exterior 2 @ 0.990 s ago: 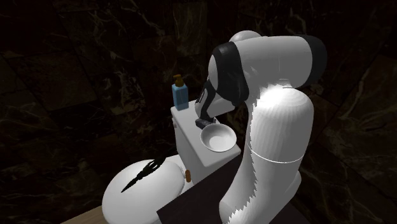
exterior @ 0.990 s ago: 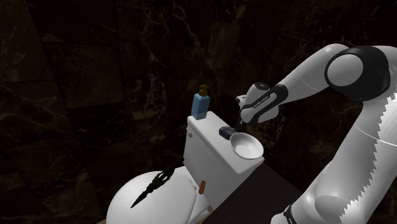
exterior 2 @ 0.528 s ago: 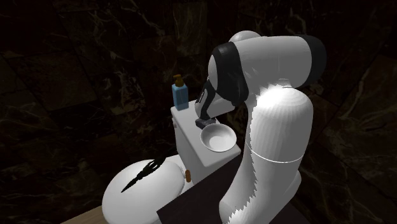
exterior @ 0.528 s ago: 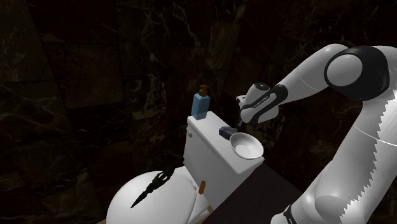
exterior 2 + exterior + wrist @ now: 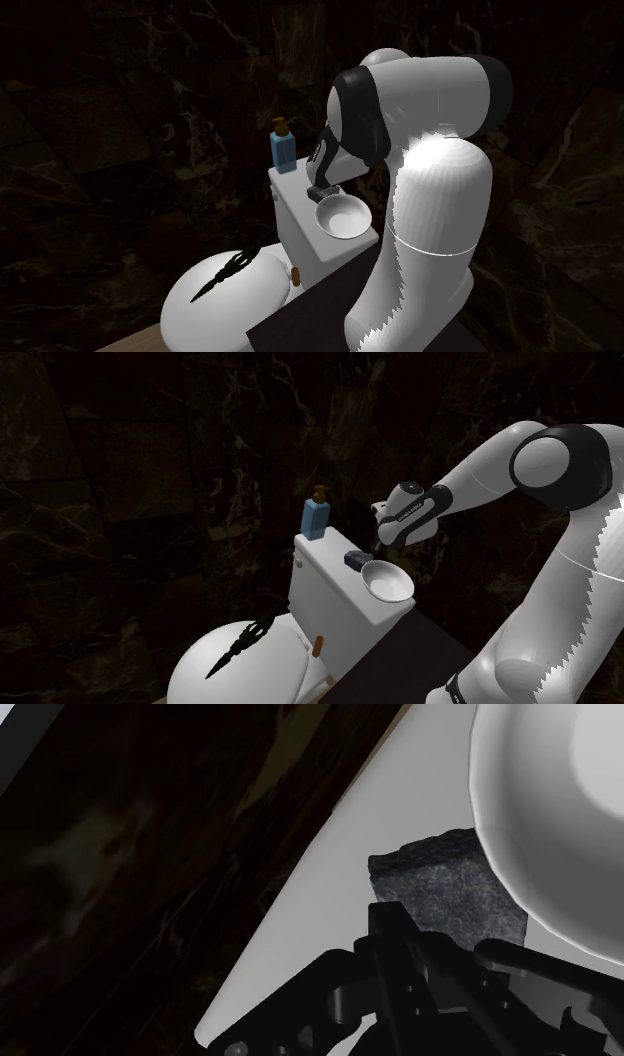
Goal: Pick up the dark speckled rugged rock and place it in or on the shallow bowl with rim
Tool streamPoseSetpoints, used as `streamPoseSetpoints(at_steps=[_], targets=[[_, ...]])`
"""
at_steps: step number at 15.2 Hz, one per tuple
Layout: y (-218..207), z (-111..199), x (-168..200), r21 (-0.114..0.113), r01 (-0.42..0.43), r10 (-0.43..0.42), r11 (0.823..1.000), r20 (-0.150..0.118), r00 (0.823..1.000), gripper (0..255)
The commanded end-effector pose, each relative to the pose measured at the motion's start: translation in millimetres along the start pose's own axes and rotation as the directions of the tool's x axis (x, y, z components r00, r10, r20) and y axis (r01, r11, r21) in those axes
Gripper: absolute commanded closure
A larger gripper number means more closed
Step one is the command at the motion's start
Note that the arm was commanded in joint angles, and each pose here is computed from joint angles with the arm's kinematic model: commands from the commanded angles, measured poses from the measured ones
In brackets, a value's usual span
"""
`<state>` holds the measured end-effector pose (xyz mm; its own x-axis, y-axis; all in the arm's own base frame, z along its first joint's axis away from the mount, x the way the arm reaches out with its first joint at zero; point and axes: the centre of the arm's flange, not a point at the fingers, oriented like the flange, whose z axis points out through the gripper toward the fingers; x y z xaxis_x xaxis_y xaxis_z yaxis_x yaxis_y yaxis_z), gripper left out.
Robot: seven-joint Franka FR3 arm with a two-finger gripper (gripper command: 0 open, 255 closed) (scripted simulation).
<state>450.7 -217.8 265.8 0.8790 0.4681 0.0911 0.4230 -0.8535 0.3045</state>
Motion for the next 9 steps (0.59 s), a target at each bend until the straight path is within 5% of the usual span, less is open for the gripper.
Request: streamPoseSetpoints(at_steps=[1,6,9], targets=[[0,0,0,0.0,0.0,0.0,1.0,0.0,1.0,0],[-28,-3,49,0.096,0.062,-0.06,0.993,-0.015,0.998,0],[-31,7,53,0.105,0.067,-0.065,0.992,-0.017,0.998,0]])
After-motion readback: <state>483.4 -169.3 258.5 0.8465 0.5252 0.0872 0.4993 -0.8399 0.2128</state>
